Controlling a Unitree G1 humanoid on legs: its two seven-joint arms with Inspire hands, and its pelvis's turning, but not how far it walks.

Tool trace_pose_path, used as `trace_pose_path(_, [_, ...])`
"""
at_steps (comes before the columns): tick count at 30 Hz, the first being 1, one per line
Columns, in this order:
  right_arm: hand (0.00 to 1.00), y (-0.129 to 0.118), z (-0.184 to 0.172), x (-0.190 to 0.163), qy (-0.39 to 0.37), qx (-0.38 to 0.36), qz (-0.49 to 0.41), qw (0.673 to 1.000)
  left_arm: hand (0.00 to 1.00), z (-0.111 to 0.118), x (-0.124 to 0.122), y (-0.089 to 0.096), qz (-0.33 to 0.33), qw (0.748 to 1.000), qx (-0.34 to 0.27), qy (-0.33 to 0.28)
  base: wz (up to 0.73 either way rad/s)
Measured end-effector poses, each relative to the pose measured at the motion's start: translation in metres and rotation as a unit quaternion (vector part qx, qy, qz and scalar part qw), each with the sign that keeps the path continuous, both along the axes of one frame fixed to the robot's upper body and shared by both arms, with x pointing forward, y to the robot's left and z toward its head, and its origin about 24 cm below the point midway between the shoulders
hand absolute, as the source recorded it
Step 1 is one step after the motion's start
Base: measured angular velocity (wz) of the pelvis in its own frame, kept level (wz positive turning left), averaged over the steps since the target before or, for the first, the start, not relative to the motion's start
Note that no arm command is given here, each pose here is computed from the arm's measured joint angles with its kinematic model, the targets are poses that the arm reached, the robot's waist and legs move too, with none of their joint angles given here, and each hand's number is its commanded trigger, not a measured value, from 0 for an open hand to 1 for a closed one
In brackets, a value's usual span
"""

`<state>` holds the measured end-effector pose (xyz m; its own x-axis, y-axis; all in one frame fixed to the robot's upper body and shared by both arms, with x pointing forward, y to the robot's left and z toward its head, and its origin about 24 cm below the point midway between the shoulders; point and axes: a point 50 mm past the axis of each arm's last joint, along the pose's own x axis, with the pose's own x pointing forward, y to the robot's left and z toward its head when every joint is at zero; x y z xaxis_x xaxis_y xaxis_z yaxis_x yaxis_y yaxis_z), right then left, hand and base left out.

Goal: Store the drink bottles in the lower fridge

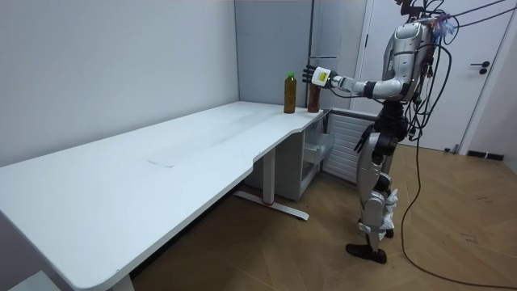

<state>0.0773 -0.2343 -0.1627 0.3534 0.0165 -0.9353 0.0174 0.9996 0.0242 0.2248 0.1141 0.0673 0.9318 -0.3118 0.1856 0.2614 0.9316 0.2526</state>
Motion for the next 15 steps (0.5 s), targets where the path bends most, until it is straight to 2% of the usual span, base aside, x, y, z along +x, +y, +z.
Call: trace_pose_path(15, [0.00, 0.0001, -0.0003, -0.0010, 0.003, 0.001, -0.002, 1.000, 0.00, -0.0097, -0.0019, 0.0024, -0.002, 1.000, -0.005, 0.026, 0.00])
